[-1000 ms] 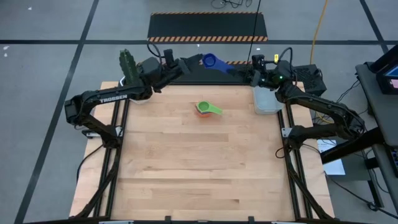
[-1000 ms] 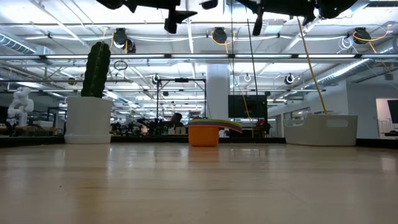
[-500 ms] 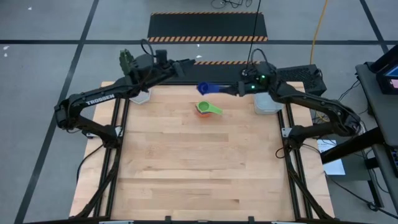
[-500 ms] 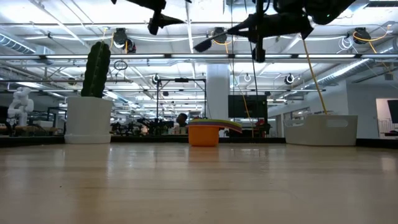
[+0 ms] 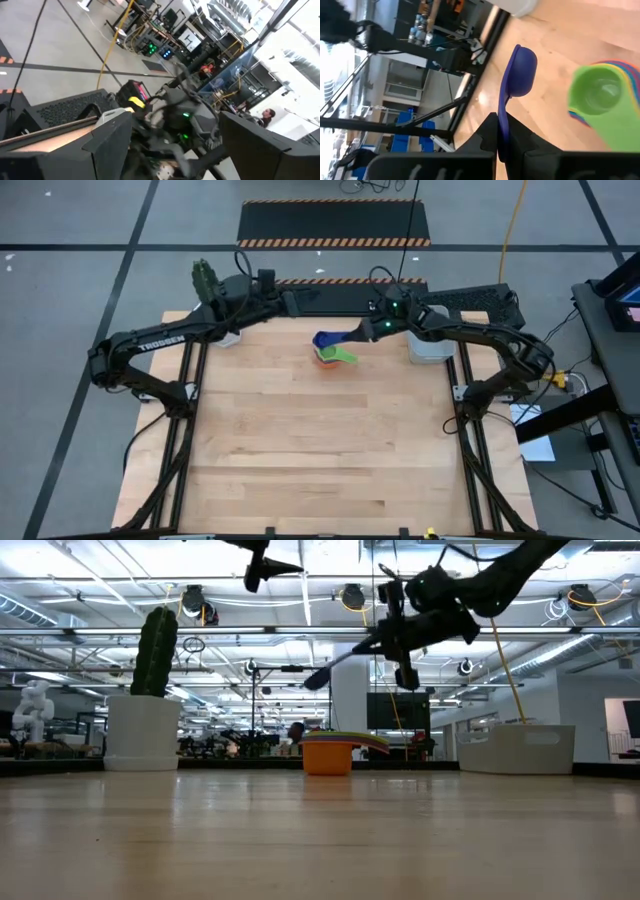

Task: Nest measuring cups in basket
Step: Stack the dark blue measuring cup on top of the green measuring cup

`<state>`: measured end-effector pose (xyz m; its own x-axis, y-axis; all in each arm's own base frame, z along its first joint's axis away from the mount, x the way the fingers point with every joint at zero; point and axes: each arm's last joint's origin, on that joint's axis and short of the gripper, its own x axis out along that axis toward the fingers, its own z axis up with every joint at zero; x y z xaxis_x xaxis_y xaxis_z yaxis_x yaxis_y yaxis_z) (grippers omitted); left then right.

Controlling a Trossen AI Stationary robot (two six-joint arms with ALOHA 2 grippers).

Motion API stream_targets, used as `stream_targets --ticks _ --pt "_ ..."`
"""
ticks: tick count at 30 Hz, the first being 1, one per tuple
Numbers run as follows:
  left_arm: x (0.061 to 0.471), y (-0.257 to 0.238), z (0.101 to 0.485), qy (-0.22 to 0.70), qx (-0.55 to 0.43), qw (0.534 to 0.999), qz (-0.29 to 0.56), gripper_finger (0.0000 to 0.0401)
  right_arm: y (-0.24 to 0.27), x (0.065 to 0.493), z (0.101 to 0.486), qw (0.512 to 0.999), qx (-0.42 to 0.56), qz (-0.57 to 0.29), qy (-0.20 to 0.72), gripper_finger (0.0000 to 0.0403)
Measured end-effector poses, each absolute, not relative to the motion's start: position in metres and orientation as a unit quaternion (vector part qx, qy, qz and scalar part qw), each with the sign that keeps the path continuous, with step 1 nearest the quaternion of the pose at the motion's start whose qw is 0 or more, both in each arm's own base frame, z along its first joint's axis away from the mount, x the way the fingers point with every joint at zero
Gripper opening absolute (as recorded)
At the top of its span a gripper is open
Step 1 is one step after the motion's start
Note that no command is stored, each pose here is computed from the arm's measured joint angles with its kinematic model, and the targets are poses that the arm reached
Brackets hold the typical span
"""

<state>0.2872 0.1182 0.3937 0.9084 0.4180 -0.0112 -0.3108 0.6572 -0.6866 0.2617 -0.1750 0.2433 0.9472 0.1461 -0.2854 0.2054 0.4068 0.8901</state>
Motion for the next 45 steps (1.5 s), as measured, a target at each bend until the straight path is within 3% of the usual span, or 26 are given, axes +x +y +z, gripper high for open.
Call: stream_targets --ticks 15,23,45 --pt "0.292 0.106 0.39 -0.048 -0.357 0.914 0.189 0.0298 -0.181 0.254 0.197 0.783 0.59 -0.057 0.189 0.0" --pt "0.292 0.106 0.389 -0.044 -0.356 0.914 0.191 0.0298 -0.173 0.242 0.179 0.766 0.63 -0.078 0.106 0.0" --pt "0.293 0.104 0.39 -0.045 -0.361 0.913 0.186 0.0298 -0.158 0.248 0.174 0.772 0.622 -0.102 0.09 0.0014"
